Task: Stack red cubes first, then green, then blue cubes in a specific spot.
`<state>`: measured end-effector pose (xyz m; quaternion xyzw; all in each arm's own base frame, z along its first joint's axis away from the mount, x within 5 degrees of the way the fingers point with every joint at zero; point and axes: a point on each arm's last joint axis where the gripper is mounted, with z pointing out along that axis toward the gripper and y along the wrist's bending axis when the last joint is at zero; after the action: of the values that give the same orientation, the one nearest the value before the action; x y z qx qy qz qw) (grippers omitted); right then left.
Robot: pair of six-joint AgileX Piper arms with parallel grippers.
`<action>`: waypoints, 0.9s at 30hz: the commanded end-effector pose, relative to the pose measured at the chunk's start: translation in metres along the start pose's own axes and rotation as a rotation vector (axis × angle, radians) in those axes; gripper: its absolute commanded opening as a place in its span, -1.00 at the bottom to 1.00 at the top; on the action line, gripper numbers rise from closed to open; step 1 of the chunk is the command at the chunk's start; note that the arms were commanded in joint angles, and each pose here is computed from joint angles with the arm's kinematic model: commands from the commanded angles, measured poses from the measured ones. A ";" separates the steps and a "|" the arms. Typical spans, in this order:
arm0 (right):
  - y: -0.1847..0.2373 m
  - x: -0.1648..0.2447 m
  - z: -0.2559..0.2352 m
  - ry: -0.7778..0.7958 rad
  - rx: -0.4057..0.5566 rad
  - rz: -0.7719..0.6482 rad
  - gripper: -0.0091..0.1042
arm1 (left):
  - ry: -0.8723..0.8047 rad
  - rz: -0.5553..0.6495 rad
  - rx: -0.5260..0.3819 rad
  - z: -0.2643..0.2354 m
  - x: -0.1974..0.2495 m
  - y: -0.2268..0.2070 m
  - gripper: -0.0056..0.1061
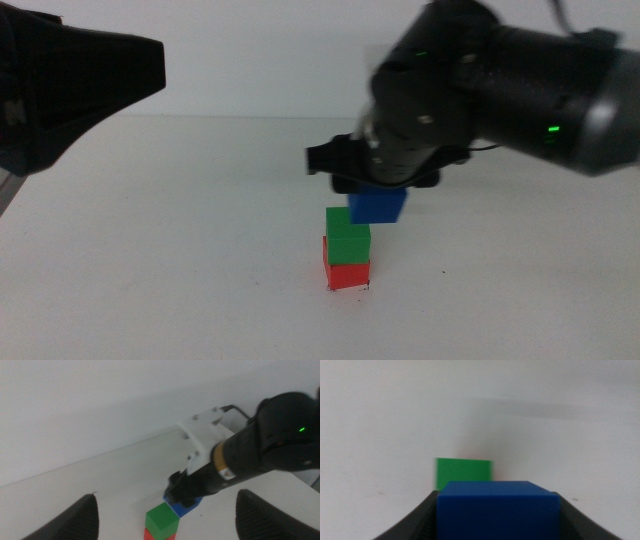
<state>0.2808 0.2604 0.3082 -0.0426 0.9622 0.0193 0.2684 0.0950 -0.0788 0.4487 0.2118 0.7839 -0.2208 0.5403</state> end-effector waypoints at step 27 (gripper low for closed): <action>0.034 -0.008 0.059 0.061 0.091 -0.023 -0.84 | -0.025 -0.008 0.004 -0.001 -0.002 0.000 0.78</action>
<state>0.3093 0.3013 0.2623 -0.0430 0.9706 -0.0207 0.2359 0.0951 -0.0790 0.4493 0.2109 0.7818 -0.2231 0.5428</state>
